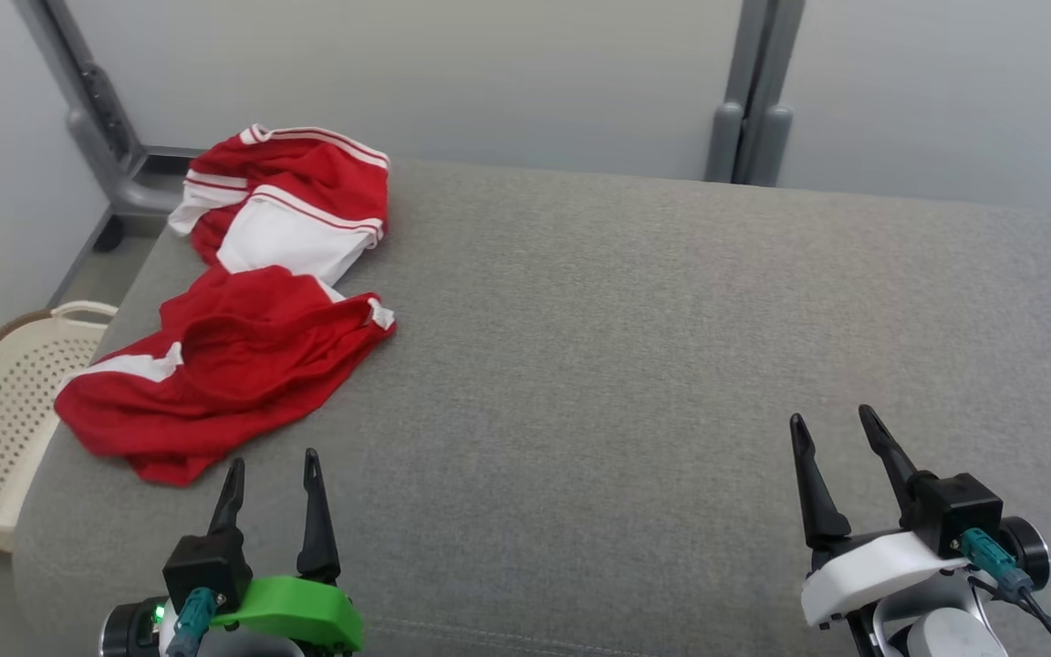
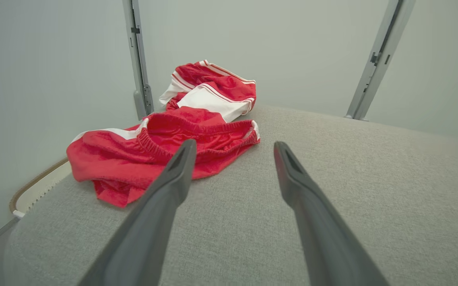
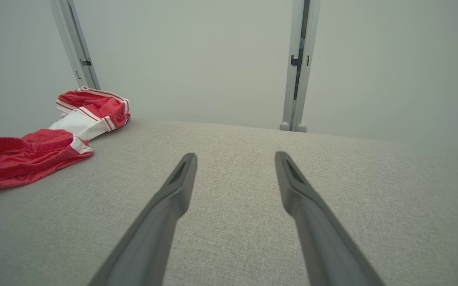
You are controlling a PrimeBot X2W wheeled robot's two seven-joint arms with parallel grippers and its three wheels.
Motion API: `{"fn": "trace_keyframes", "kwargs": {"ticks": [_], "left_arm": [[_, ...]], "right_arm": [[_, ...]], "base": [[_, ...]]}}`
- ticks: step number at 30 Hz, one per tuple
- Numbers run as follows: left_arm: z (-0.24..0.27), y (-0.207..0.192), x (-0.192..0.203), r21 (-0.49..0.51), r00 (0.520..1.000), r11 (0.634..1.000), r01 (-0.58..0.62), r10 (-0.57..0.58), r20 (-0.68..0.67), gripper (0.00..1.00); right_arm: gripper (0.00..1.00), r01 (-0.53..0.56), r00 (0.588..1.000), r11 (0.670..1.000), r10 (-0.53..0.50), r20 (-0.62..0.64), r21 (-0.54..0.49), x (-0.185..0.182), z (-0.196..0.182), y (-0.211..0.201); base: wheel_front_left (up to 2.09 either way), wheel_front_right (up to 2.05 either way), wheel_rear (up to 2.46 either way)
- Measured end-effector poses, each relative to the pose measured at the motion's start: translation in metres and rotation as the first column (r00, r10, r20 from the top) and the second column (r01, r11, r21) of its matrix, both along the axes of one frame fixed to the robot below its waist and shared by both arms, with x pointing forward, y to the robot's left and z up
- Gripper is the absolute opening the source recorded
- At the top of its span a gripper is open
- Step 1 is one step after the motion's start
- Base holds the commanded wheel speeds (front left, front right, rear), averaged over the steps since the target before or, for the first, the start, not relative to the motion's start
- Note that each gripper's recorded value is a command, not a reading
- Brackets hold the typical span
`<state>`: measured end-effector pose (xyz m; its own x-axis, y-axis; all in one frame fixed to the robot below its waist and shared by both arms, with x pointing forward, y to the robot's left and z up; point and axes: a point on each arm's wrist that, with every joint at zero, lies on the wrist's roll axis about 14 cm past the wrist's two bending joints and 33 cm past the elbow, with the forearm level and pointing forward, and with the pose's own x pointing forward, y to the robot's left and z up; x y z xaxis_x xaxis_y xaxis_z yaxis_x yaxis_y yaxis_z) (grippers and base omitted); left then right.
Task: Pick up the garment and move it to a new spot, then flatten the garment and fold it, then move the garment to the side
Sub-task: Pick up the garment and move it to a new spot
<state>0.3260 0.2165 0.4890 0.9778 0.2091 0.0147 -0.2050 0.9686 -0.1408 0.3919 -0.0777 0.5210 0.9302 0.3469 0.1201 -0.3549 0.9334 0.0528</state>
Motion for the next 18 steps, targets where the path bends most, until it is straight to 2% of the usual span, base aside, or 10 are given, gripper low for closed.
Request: {"fn": "trace_keyframes", "kwargs": {"ticks": [7,13,18], "left_arm": [[0.0,0.038,-0.03,-0.001,0.991,0.991,-0.134,0.134,0.004,1.0],[-0.001,0.069,-0.063,-0.004,0.968,0.968,-0.252,0.252,0.001,1.0],[-0.002,0.082,-0.079,-0.003,0.953,0.953,-0.302,0.302,0.0,1.0]], "right_arm": [[1.0,-0.125,0.992,0.992,0.125,0.001,-0.003,0.006,0.001,0.045],[1.0,-0.242,0.97,0.97,0.242,-0.004,0.003,0.007,0.001,0.089],[1.0,-0.291,0.957,0.957,0.291,-0.012,0.012,0.007,-0.001,0.108]], "base": [[0.0,0.0,0.0],[0.0,0.0,0.0],[0.0,0.0,0.0]]}}
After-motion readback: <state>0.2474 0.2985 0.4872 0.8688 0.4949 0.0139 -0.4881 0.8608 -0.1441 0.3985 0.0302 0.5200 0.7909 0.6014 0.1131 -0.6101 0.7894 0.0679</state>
